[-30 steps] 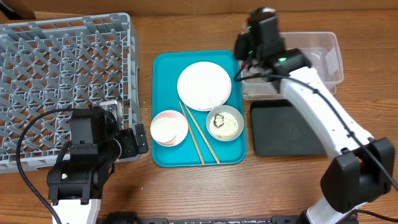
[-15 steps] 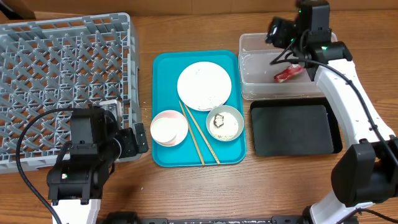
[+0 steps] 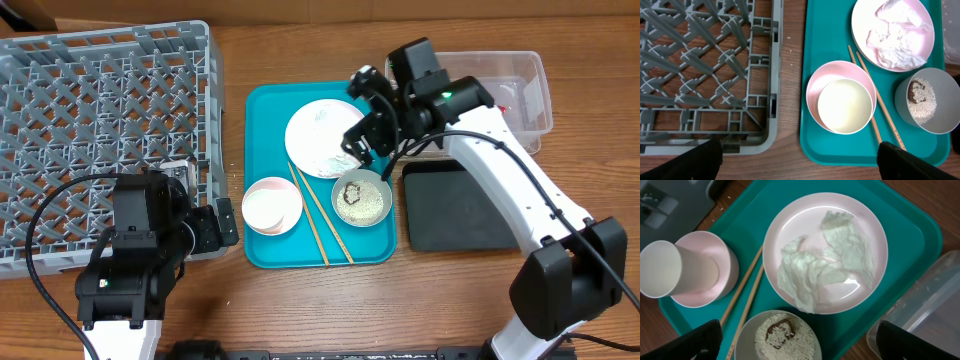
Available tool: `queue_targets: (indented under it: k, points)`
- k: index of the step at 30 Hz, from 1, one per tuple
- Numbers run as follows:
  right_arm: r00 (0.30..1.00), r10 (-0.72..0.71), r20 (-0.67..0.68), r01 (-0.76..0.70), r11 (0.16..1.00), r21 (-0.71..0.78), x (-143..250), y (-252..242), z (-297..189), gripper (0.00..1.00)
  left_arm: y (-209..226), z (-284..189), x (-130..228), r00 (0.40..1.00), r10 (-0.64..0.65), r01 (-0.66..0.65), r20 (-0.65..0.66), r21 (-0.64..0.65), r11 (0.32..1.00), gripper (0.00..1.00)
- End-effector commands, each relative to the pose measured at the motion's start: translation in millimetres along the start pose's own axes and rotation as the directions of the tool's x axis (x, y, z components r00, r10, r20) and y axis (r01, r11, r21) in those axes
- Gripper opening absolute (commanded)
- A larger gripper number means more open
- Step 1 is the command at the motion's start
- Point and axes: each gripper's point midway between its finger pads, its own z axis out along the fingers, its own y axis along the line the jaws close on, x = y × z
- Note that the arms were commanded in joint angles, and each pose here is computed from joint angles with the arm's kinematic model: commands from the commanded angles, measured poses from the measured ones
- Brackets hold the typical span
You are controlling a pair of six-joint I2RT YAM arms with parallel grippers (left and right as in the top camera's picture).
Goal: Sort waste into correct bins and load items into the dishwasher
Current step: 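Return the right gripper to the plate and grasp the white tissue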
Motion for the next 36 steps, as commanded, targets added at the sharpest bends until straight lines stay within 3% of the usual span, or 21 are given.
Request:
queue_targets:
  k: [1, 15, 24, 26, 29, 31, 33, 35, 36]
  points:
    - [0.996, -0.084, 0.012, 0.084, 0.995, 0.053, -18.6, 7.4, -8.9, 1.00, -3.7, -5.6, -7.7, 1.000, -0.004, 0.004, 0.025, 0.010, 1.000, 1.00]
    - [0.976, -0.161, -0.147, 0.164, 0.986, 0.008, 14.2, -2.3, 127.9, 1.00, -4.1, -5.6, -7.6, 1.000, -0.007, 0.007, 0.024, 0.013, 1.000, 1.00]
    - [0.972, -0.164, -0.167, 0.181, 0.980, 0.088, 20.6, -23.8, 158.9, 1.00, -4.1, -5.6, -7.6, 1.000, -0.007, 0.007, 0.024, 0.013, 1.000, 1.00]
    - [0.970, -0.159, -0.185, 0.177, 0.981, 0.081, 27.8, -24.0, 163.9, 0.95, -4.1, -5.6, -7.6, 1.000, -0.007, 0.007, 0.025, 0.013, 1.000, 1.00]
    - [0.968, -0.155, -0.196, 0.171, 0.983, 0.068, 32.4, -22.1, 165.3, 0.76, -4.1, -5.6, -7.6, 1.000, -0.007, 0.007, 0.025, 0.013, 1.000, 1.00]
    - [0.975, -0.101, -0.196, 0.118, 0.990, 0.078, 33.1, -21.9, 165.0, 0.50, -4.1, -5.6, -7.6, 1.000, -0.007, 0.007, 0.025, 0.013, 1.000, 1.00]
    - [0.975, -0.082, -0.207, 0.100, 0.992, 0.078, 35.3, -20.5, 161.2, 0.17, -4.1, -5.6, -7.6, 1.000, -0.007, 0.007, 0.025, 0.013, 1.000, 1.00]
    - [0.977, -0.069, -0.204, 0.087, 0.993, 0.081, 32.4, -19.1, 154.7, 0.04, -4.1, -5.6, -7.6, 1.000, -0.007, 0.007, 0.025, 0.013, 1.000, 1.00]
    - [0.978, -0.070, -0.198, 0.088, 0.993, 0.083, 28.8, -18.6, 149.4, 0.04, -4.1, -5.6, -7.6, 1.000, -0.007, 0.007, 0.025, 0.013, 1.000, 1.00]
